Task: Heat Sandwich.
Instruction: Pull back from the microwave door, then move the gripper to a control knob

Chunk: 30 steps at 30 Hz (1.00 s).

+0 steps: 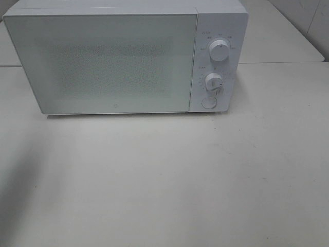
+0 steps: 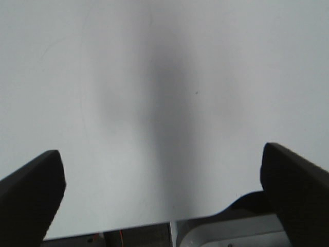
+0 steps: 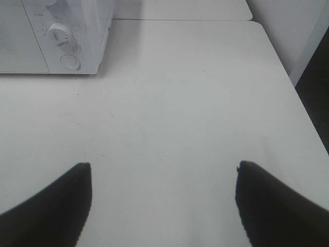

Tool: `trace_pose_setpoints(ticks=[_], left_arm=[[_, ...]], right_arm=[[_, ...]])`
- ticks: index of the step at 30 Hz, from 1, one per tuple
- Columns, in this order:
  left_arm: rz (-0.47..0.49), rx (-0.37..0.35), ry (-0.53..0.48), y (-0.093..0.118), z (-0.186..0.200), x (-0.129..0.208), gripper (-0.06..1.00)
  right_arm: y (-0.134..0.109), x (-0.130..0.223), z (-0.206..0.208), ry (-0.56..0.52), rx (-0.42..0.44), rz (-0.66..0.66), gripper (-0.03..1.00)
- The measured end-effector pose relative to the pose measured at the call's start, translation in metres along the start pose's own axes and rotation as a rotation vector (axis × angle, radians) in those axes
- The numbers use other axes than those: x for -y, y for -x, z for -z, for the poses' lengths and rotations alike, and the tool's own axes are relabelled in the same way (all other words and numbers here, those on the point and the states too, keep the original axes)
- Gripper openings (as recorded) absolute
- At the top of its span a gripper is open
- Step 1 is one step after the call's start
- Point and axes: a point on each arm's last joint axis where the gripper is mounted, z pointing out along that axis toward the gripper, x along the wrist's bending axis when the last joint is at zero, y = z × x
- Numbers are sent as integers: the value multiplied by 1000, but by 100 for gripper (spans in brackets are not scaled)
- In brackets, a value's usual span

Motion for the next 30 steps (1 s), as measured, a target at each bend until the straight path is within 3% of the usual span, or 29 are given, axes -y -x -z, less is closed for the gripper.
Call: trace_pose_setpoints(ticks=[3, 7, 15, 19, 30], left_arm=[[37, -20, -58, -9, 18, 17, 98], [38, -22, -40, -8, 28, 29, 98], [13, -21, -7, -2, 34, 84, 98], [4, -28, 84, 1, 40, 114, 98], [-14, -50, 358, 5, 48, 151, 98]], right_arm=[[0, 0, 0, 0, 0, 0, 75], [0, 0, 0, 0, 0, 0, 75], [0, 0, 0, 0, 0, 0, 75], [0, 0, 0, 0, 0, 0, 75], [0, 0, 0, 0, 0, 0, 75]])
